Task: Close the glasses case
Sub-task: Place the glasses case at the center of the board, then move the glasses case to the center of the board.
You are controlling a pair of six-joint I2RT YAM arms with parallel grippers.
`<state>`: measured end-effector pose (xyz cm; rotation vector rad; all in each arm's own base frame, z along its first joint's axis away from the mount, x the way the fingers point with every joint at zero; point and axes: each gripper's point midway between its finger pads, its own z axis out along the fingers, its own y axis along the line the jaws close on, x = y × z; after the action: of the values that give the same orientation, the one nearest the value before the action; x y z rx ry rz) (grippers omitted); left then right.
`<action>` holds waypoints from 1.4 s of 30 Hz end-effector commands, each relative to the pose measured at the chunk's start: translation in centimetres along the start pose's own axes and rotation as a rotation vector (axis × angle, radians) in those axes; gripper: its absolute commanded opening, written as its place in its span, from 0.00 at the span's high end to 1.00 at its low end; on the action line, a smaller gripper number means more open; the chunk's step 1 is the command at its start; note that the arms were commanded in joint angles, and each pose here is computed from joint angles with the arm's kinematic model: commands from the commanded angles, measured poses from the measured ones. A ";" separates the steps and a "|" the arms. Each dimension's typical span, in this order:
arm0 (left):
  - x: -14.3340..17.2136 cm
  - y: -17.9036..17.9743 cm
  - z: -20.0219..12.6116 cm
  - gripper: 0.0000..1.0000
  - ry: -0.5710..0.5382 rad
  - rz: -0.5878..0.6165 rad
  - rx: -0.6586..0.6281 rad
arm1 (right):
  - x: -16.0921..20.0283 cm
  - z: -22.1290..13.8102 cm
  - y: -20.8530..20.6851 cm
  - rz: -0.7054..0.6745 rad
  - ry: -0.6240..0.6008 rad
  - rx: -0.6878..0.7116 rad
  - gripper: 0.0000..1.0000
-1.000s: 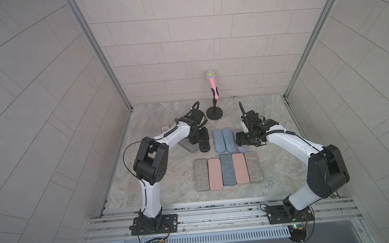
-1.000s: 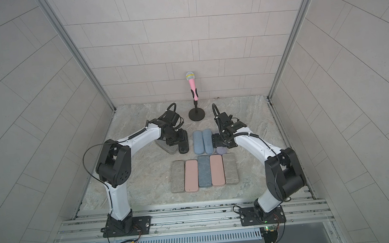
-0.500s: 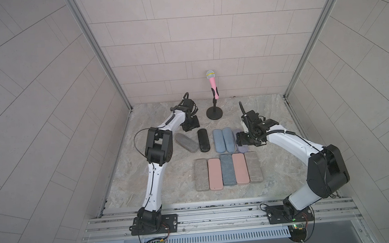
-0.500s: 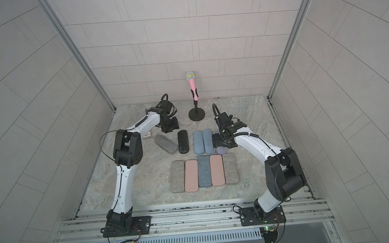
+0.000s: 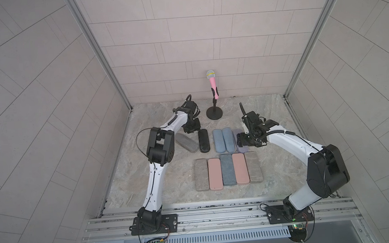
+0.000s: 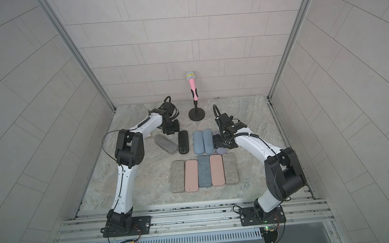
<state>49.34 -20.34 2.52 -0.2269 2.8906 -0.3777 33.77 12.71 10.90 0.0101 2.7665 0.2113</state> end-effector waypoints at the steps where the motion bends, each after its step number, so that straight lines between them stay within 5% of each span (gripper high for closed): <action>1: 2.8 0.6 0.3 0.59 0.060 0.003 -0.042 | 0.3 -0.5 -0.2 -0.004 -0.008 -0.002 0.23; 22: 6.7 0.4 -1.4 0.68 0.049 -0.013 -0.058 | 0.7 -0.3 0.1 -0.003 0.001 -0.023 0.23; 42: 9.4 -3.7 -2.1 0.70 0.040 0.054 -0.047 | 0.7 -1.4 0.0 0.003 -0.032 -0.031 0.23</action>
<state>40.59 -25.33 2.22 -0.1404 2.9519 -0.3228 33.19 12.97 11.46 0.0024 2.7402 0.2596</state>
